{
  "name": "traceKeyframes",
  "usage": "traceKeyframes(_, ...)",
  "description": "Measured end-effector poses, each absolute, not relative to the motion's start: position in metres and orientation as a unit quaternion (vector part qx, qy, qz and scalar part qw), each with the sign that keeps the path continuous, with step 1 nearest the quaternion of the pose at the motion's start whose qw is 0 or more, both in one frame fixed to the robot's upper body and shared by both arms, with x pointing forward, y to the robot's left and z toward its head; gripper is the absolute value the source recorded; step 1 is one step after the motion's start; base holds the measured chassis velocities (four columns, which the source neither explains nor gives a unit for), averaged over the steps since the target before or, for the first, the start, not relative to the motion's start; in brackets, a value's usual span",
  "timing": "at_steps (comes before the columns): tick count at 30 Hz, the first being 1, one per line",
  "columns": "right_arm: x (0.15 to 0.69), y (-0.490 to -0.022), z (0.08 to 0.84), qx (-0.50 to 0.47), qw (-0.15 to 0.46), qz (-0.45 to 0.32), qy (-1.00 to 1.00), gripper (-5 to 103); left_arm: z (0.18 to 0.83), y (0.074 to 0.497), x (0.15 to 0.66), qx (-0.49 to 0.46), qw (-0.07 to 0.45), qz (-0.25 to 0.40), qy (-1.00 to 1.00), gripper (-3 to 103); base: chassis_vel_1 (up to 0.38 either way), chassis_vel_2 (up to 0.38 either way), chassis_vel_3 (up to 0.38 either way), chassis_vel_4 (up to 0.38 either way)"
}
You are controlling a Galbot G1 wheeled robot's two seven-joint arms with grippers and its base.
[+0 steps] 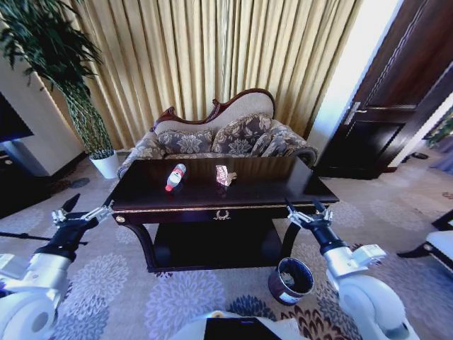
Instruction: Move to the front of the table and place the trash on the table into the trash bin.
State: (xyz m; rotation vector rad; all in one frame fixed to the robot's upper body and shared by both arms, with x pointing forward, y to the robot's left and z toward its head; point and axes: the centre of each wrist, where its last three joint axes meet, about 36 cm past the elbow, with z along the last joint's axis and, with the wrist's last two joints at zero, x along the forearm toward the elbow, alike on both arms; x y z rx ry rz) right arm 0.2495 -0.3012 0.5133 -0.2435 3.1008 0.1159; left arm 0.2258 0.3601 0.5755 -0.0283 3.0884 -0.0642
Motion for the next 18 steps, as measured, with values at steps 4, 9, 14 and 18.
traceKeyframes(4,0.2497,-0.3009,0.5141,-0.080,-0.001,0.035,0.996,100,0.5766,0.3583,0.2258,-0.007,0.019,-0.022,1.000,100,0.000,0.000,0.000,0.000)
traceKeyframes(9,0.2515,-0.3020,0.5115,-0.080,-0.009,0.036,0.996,100,0.5791,0.3575,0.2254,-0.006,0.014,-0.021,1.000,100,0.000,0.000,0.000,0.000)
traceKeyframes(14,0.2521,-0.3017,0.5116,-0.080,-0.010,0.039,0.996,100,0.5805,0.3585,0.2253,-0.006,0.006,-0.018,1.000,100,-0.009,0.007,0.010,-0.011)
traceKeyframes(18,0.2526,-0.3015,0.5121,-0.081,-0.010,0.040,0.996,100,0.5801,0.3578,0.2257,-0.005,0.004,-0.018,1.000,100,-0.083,0.087,0.066,-0.084)
